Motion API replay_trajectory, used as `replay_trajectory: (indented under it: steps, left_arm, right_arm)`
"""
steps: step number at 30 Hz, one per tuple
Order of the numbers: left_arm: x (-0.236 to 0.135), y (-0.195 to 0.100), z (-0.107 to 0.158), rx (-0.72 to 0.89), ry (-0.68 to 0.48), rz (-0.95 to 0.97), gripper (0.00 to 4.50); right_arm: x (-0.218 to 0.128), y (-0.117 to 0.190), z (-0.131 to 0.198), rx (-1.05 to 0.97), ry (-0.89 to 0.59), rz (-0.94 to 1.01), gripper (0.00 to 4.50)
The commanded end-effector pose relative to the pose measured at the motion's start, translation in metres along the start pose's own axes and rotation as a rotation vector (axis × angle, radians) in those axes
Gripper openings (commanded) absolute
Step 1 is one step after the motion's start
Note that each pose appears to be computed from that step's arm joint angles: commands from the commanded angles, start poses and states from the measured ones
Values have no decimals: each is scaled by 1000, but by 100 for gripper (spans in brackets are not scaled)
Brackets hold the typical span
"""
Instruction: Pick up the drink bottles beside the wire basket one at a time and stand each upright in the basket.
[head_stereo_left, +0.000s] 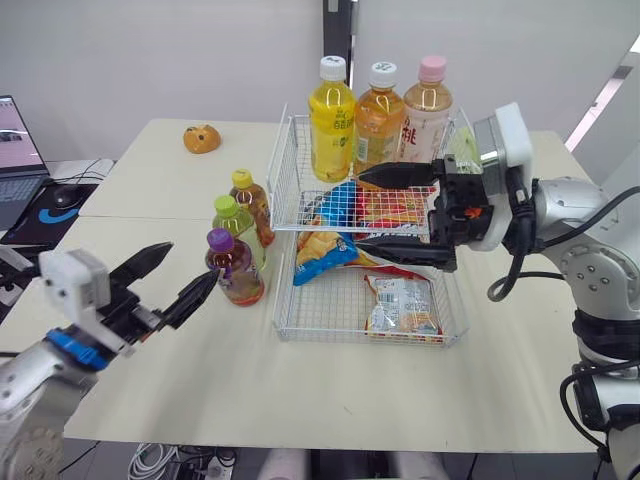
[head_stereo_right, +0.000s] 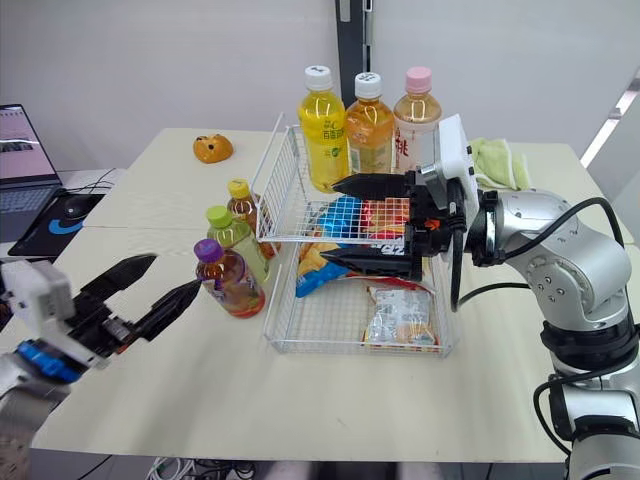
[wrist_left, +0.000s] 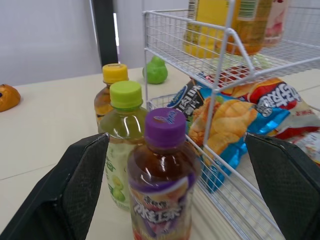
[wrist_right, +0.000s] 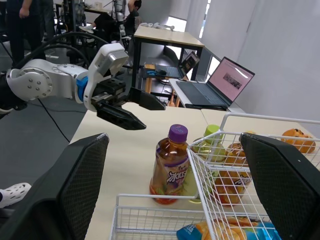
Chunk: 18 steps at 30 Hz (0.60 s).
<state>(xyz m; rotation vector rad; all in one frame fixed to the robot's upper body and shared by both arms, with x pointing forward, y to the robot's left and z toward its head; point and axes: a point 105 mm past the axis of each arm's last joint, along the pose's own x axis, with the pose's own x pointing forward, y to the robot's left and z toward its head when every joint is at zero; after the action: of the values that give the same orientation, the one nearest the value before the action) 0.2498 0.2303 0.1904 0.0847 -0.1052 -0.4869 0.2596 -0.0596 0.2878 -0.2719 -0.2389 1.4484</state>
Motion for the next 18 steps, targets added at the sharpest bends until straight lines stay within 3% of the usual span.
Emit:
replay_trajectory:
  steps: [1, 18]
  left_arm:
    - [13, 3, -4, 59, 6, 14, 449]
    - [47, -1, -9, 41, -28, -72, 449]
  right_arm:
    - [-6, -1, 11, -53, -5, -43, 450]
    - [-11, -1, 15, -71, 11, -123, 450]
